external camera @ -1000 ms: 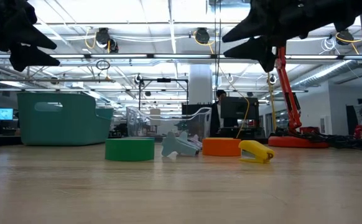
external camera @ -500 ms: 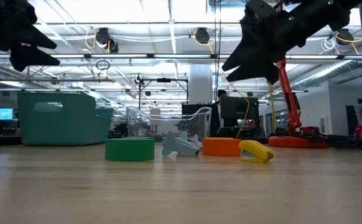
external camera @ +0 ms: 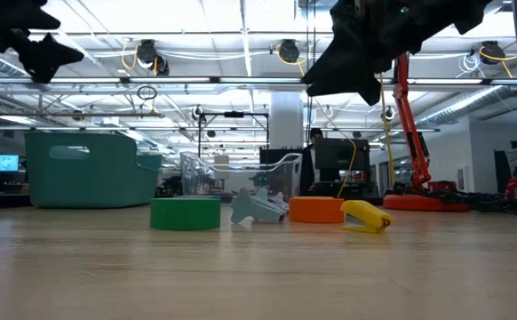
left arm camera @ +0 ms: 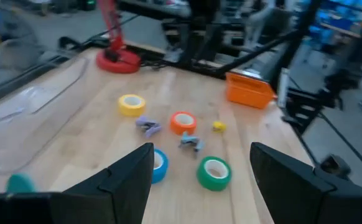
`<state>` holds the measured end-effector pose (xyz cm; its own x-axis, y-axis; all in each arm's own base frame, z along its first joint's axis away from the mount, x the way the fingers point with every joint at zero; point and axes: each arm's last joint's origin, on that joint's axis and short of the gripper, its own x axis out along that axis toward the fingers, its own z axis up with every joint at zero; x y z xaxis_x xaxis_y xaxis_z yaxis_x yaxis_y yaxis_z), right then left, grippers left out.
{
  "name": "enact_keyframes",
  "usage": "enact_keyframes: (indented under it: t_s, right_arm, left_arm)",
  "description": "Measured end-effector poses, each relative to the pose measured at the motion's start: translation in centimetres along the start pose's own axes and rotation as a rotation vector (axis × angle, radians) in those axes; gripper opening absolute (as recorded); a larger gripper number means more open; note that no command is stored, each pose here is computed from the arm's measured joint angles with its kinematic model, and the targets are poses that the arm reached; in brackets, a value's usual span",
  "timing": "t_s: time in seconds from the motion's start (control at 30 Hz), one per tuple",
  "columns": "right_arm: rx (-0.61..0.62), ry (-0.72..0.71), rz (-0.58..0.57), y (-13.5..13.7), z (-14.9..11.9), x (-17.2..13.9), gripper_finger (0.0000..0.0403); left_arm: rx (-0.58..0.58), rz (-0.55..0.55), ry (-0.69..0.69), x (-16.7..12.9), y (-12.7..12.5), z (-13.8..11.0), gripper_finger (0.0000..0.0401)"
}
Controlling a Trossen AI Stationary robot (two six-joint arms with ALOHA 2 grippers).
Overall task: Pick and place Stapler, Stapler remover, tape
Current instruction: Put the yellow stapler into the green bin
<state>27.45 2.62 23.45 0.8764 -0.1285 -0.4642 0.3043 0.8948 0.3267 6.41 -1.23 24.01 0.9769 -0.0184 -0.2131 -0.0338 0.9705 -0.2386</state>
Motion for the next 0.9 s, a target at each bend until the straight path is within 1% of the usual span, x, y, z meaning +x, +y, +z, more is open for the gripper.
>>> enact_keyframes:
  t_s: [0.07,0.13,0.3,0.4,0.5,0.63,0.7,0.8,0.9]
  right_arm:
    - [-0.002,0.001,0.006,0.0,0.0,0.0,0.0106]
    - [-0.01,0.001,0.033,0.1,0.1,0.0,0.01]
    - [-0.035,-0.009,0.049,0.5,0.1,-0.1,0.009]
    - [-0.047,-0.005,0.061,0.8,-0.1,-0.2,0.0085]
    - [-0.056,-0.001,0.07,1.1,-0.3,-0.2,0.0077]
    - [-0.061,-0.01,0.076,1.2,-0.1,-0.5,0.0067]
    - [-0.053,-0.034,0.088,1.3,0.1,-0.6,0.0063]
    - [-0.041,-0.055,0.099,1.4,0.3,-0.6,0.0059]
    - [-0.027,-0.084,0.115,1.5,0.6,-0.7,0.0059]
  left_arm:
    - [0.016,-0.008,0.01,0.0,0.0,-0.1,0.0271]
    - [0.008,-0.002,0.018,0.0,0.0,-0.2,0.0271]
    - [0.009,0.014,0.017,0.0,0.1,-0.2,0.0271]
    - [-0.015,0.055,0.018,0.2,0.2,-0.5,0.0271]
    - [-0.063,0.068,0.043,0.8,0.4,-1.5,0.0271]
    - [-0.099,0.057,0.023,1.5,0.4,-2.1,0.0271]
    - [-0.089,0.043,0.001,1.6,0.3,-2.0,0.0271]
    - [-0.072,0.017,0.003,1.6,0.2,-2.0,0.0271]
    - [-0.086,-0.001,0.009,1.6,0.1,-2.0,0.0271]
